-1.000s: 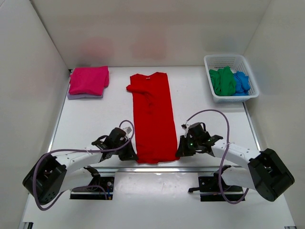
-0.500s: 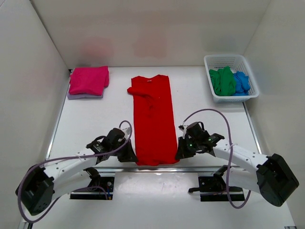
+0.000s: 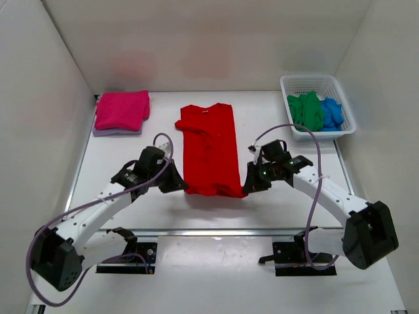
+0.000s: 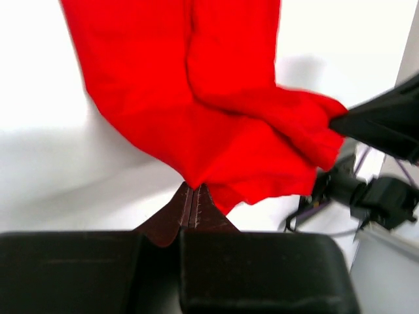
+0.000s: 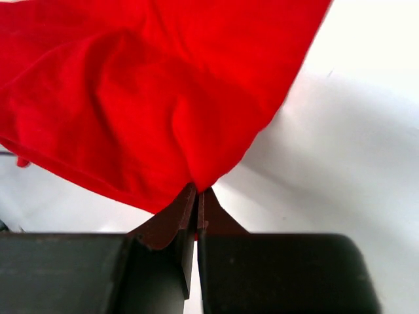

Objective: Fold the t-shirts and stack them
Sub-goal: Fold the folded rectangular tshirt in 1/3 of the way

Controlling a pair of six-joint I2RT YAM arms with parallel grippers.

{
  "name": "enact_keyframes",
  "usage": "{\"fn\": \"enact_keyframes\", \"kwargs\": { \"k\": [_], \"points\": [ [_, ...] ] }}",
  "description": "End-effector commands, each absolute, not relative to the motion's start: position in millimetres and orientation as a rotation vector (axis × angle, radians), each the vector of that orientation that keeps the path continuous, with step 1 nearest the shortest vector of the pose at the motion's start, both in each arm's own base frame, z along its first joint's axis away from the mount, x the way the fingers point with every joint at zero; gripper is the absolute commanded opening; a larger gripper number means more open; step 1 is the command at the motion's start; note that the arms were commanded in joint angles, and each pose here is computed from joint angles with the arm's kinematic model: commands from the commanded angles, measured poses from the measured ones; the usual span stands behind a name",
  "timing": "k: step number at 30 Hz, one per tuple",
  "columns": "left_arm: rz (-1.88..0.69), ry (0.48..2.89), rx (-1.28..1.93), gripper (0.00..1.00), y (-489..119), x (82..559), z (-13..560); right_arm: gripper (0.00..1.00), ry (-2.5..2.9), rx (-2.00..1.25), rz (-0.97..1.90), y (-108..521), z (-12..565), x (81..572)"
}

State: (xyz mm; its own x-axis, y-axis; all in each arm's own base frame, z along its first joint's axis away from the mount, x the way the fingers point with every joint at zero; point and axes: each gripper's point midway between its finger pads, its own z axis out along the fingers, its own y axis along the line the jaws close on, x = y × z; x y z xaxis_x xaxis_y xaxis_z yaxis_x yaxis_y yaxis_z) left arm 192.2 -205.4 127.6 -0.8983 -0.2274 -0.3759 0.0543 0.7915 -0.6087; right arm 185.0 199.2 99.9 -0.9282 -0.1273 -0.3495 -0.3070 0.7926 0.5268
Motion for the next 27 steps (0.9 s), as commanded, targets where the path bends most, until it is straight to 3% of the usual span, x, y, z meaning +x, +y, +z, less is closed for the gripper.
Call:
{"fn": "enact_keyframes", "kwargs": {
  "k": [1,15,27],
  "points": [
    [-0.786,2.511,-0.129,0.0,-196,223,135,0.0,2.689,-0.39,0.814,194,107,205],
    [-0.782,2.514,-0.133,0.0,-201,298,121,0.0,2.641,-0.454,0.726,203,120,316],
    [-0.804,2.487,-0.207,0.0,-196,344,111,0.0,2.65,-0.475,0.688,209,107,366]
  ]
}}
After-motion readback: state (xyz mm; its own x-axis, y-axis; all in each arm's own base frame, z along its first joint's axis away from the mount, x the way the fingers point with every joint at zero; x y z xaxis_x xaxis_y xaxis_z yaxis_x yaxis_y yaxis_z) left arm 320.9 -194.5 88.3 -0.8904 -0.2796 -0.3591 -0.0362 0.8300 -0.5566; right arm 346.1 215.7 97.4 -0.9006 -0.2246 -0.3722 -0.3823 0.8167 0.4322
